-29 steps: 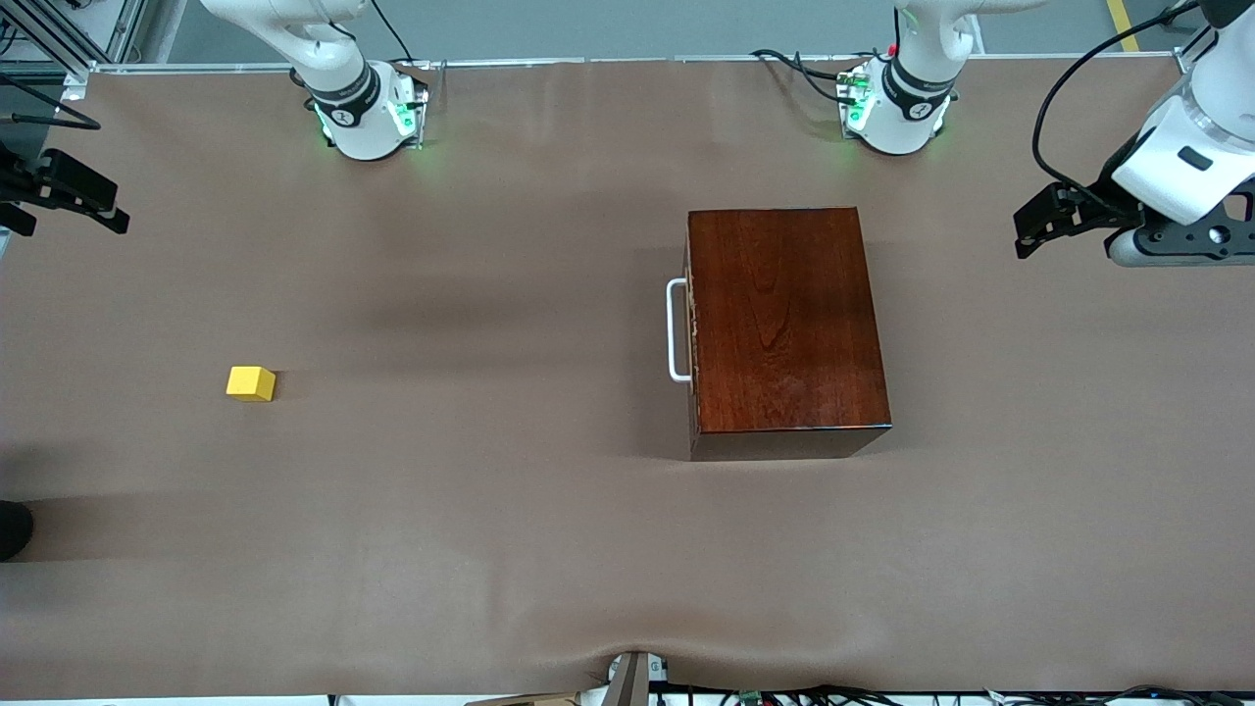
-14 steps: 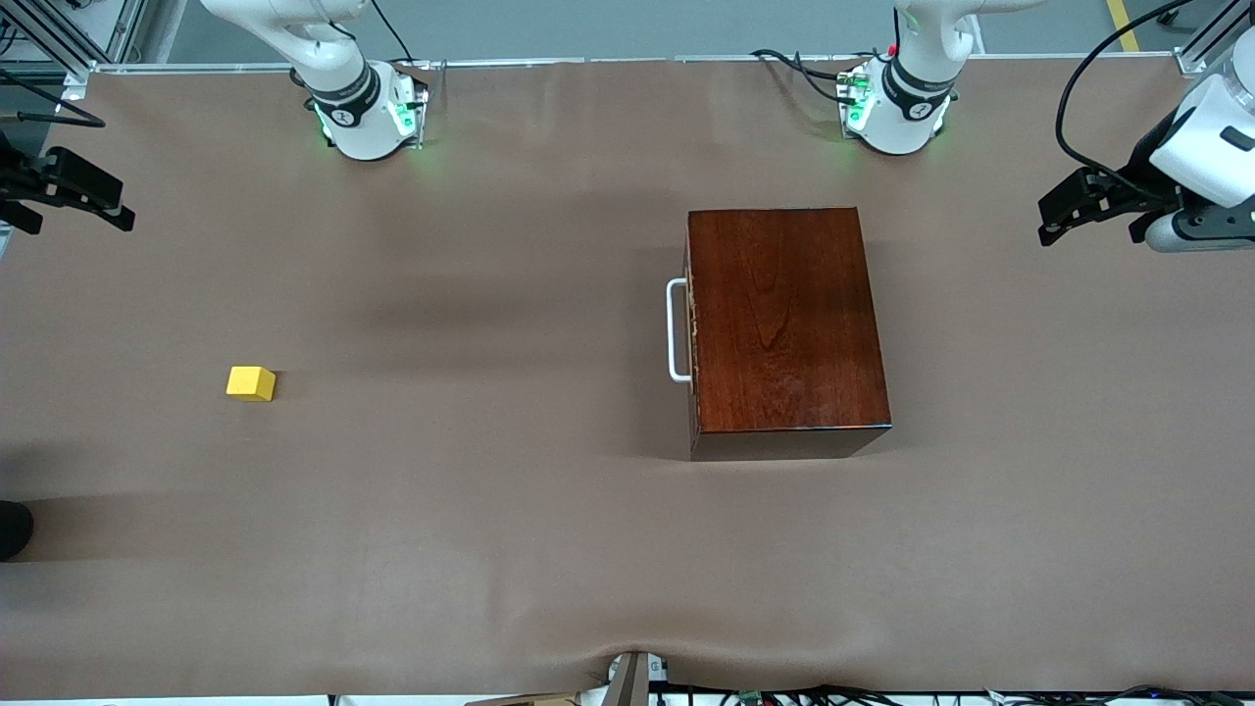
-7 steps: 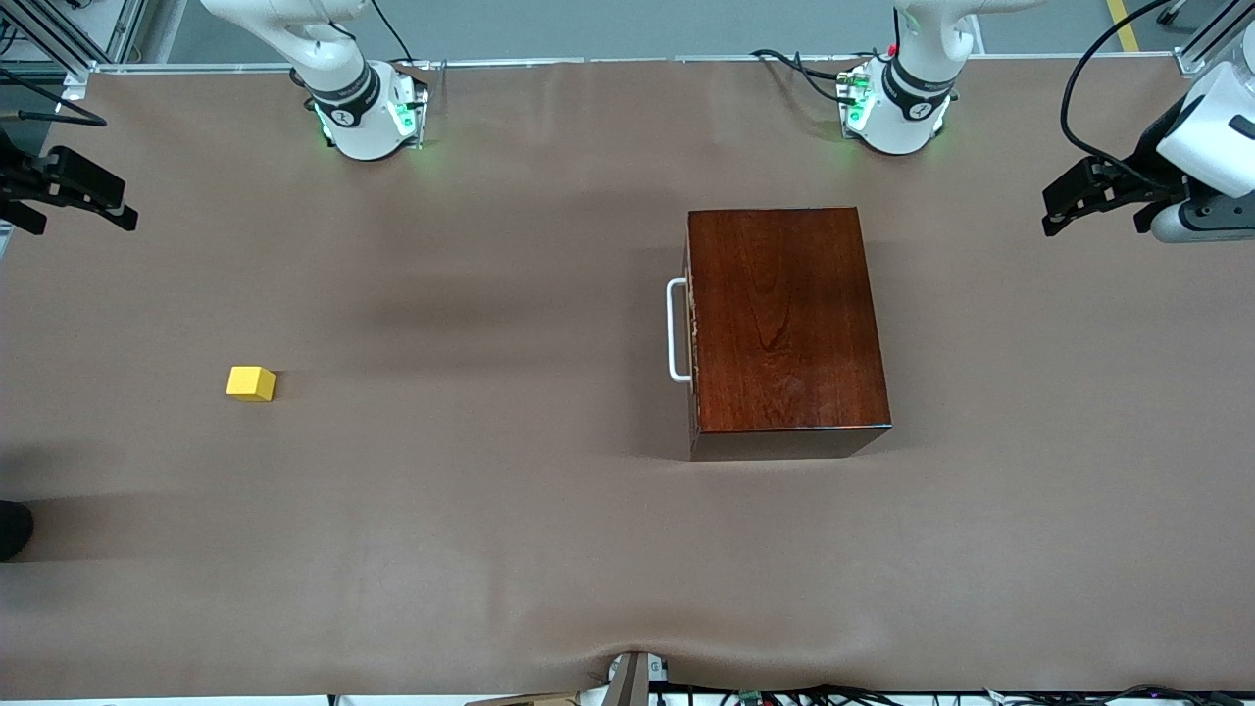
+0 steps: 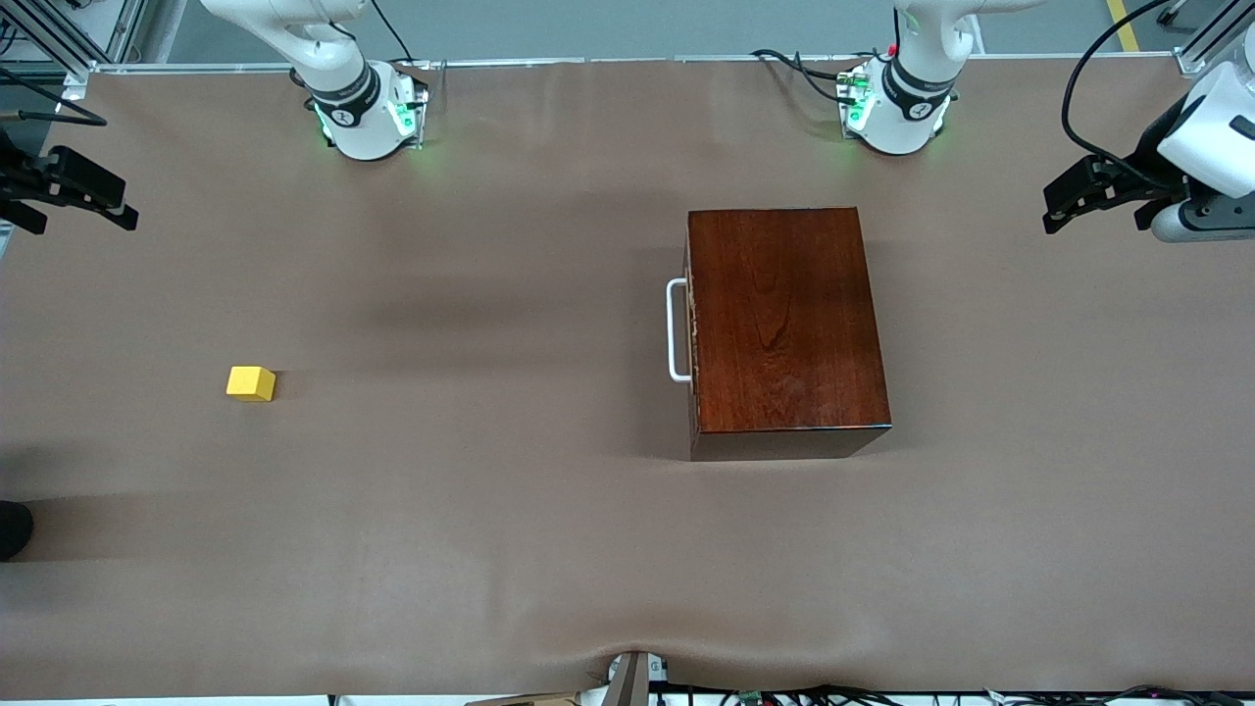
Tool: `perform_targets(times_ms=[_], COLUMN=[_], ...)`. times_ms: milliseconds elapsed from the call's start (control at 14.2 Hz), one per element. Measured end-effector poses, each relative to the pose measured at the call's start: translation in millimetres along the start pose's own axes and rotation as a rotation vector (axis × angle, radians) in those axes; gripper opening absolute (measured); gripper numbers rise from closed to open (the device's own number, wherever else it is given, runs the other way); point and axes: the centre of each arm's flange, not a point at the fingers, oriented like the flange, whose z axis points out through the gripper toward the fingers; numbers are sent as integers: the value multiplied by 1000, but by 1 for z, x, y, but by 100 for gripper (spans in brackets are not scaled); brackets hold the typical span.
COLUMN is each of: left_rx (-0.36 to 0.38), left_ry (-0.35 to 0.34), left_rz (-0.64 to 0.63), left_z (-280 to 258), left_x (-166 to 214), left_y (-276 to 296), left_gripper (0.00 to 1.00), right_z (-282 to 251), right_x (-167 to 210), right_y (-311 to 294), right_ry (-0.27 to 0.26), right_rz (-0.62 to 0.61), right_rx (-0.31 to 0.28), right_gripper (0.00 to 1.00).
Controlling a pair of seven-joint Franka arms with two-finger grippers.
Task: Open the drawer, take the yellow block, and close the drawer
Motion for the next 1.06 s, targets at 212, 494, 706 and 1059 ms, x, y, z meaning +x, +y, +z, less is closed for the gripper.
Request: perform_targets(times_ms=[212, 494, 706, 1059], left_rx=[0, 1, 2, 2], left_ry=[-2, -7, -14, -16], left_rz=[0, 1, 1, 2], left_z=[0, 0, -1, -3], left_x=[0, -1, -2, -3], left_y=[0, 0, 0, 1], left_gripper=[100, 100, 100, 100], right_z=[0, 0, 0, 0], right_x=[0, 0, 0, 0], right_y=[0, 0, 0, 0], right_ry=[-1, -1, -2, -2], right_rz=[0, 0, 0, 0], right_rx=[0, 0, 0, 0], right_gripper=[100, 100, 100, 100])
